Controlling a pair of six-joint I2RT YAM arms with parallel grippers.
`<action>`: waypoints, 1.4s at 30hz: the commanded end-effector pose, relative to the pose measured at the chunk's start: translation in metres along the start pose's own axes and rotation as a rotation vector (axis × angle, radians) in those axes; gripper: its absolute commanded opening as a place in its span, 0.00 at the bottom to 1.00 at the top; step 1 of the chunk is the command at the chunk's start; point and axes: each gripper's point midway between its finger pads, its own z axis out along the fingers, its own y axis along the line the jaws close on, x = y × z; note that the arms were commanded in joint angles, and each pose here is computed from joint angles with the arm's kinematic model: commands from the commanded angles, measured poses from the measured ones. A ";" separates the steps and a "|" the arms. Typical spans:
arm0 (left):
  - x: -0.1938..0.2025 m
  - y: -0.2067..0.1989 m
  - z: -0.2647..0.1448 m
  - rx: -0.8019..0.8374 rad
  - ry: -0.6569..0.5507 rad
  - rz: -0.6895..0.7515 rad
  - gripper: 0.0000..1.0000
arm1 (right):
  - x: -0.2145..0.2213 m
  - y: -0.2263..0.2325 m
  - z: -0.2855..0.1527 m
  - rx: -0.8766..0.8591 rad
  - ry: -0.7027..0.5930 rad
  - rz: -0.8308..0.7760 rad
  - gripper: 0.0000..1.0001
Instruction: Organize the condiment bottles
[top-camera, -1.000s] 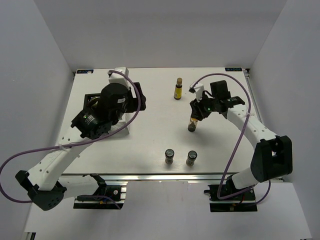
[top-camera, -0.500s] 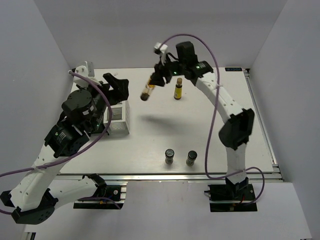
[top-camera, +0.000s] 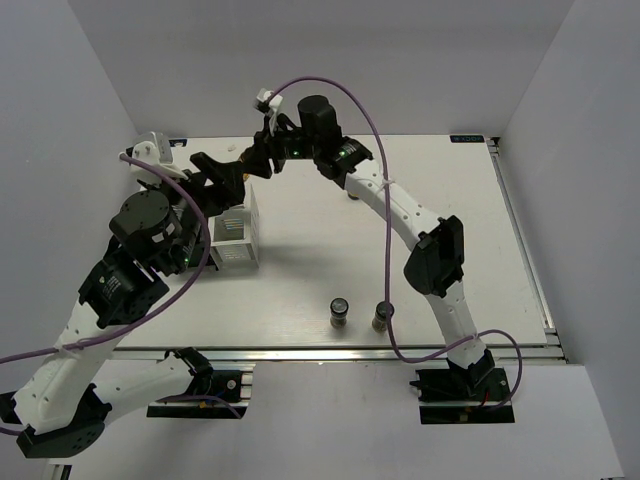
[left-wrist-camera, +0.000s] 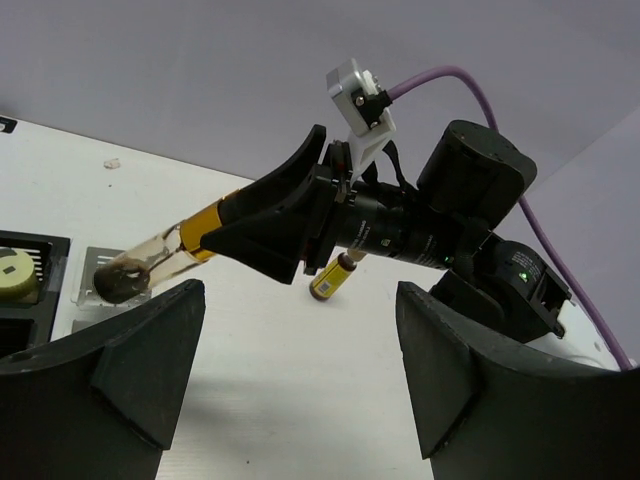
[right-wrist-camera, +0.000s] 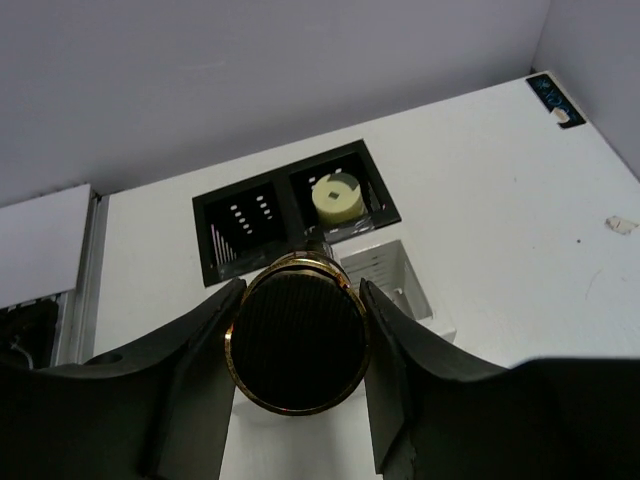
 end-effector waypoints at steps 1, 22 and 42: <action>0.003 0.007 -0.001 -0.027 0.009 0.014 0.86 | -0.055 0.002 0.003 0.025 -0.167 -0.097 0.00; 0.024 0.010 -0.001 -0.032 0.060 -0.010 0.87 | 0.016 -0.029 0.029 0.122 -0.034 -0.232 0.00; 0.047 0.007 0.000 -0.016 0.132 -0.025 0.87 | 0.057 -0.022 0.058 0.095 0.014 -0.278 0.51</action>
